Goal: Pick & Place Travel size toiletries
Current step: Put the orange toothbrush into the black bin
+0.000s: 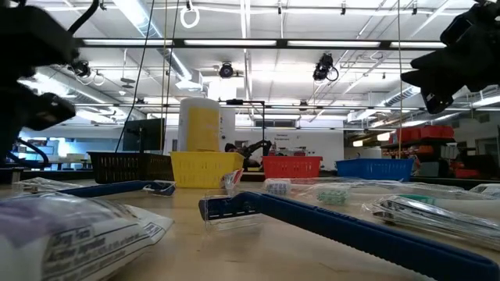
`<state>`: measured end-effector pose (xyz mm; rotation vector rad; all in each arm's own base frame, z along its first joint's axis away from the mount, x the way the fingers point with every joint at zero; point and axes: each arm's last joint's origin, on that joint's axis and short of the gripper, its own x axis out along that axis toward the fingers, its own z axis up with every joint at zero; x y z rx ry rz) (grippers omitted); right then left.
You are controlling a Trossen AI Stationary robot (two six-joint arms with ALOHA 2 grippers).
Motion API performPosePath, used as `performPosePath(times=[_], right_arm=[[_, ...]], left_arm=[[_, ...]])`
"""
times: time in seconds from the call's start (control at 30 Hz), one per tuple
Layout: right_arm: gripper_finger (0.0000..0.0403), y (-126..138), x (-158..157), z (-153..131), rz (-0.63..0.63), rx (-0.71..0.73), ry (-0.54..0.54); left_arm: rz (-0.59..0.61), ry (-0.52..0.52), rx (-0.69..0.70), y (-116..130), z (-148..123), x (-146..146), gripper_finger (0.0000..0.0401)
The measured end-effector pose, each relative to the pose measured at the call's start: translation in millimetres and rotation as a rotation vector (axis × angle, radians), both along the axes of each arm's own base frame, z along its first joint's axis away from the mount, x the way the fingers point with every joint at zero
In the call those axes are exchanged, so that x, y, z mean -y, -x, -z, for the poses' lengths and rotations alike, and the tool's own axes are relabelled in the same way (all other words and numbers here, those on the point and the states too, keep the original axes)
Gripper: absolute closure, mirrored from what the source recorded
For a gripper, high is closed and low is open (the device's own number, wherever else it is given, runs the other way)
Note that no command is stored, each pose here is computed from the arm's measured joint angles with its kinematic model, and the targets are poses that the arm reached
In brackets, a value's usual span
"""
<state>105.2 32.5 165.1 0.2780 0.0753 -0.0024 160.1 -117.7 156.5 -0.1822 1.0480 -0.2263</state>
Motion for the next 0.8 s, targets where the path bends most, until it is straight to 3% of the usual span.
performPosePath(times=[0.4, 0.6, 0.8], right_arm=[[0.0273, -3, -1, 1, 0.000, -0.010, 0.005], [0.0273, -4, -2, 2, 0.000, -0.017, 0.010], [0.0273, -4, 0, -1, 0.055, 0.004, 0.006]], left_arm=[[0.025, -0.085, -0.144, 7, 32, 22, 0.0265], [0.003, -0.136, -0.119, 8, 34, 22, 0.0323], [-0.147, -0.112, -0.063, 3, 32, 20, 0.0373]])
